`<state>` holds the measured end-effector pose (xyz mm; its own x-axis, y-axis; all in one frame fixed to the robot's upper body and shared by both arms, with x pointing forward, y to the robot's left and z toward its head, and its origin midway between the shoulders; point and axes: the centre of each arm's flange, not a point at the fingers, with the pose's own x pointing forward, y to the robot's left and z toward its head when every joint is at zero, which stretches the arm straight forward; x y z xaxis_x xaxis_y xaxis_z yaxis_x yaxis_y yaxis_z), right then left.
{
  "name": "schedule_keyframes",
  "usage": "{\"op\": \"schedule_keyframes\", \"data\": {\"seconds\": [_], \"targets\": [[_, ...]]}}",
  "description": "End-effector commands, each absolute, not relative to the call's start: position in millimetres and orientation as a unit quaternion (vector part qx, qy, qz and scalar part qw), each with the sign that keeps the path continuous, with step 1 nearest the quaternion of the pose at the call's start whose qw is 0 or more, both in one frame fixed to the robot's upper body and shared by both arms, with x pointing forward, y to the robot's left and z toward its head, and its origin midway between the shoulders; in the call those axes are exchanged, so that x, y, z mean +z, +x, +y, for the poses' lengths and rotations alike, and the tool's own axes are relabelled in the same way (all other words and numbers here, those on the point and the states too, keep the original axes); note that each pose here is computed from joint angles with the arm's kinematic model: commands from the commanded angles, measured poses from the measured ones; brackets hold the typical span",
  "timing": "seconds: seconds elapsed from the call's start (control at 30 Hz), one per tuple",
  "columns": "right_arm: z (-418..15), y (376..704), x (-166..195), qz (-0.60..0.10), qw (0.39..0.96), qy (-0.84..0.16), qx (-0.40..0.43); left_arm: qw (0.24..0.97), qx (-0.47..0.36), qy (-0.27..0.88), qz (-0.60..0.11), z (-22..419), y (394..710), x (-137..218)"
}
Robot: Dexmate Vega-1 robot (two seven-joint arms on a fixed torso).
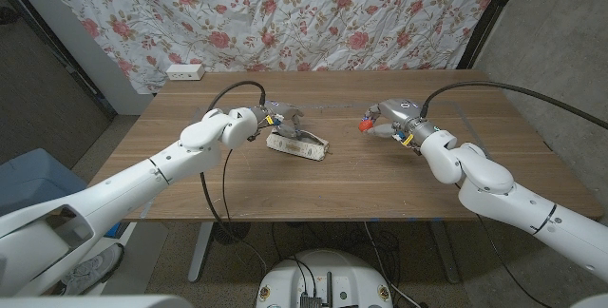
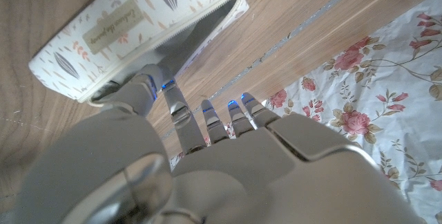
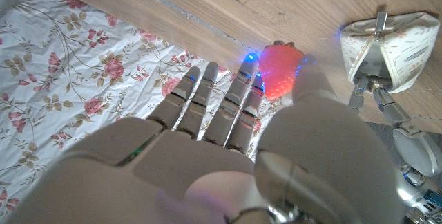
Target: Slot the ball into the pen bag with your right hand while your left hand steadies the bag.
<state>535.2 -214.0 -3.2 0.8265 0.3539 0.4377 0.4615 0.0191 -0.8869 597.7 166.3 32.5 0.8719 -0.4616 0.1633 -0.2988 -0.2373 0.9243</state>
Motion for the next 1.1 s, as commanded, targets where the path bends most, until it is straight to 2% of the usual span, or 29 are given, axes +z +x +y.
{"op": "schedule_keyframes", "data": {"seconds": [0.03, 1.1], "targets": [[-211.5, 537.8, -0.3, -0.293, 0.652, -0.698, -0.045, 0.567, -0.063, 0.785, -0.242, 173.7, 606.8, 28.5], [-207.6, 536.2, -1.5, -0.291, 0.66, -0.691, -0.053, 0.567, -0.067, 0.784, -0.244, 192.4, 601.0, 21.4]]}}
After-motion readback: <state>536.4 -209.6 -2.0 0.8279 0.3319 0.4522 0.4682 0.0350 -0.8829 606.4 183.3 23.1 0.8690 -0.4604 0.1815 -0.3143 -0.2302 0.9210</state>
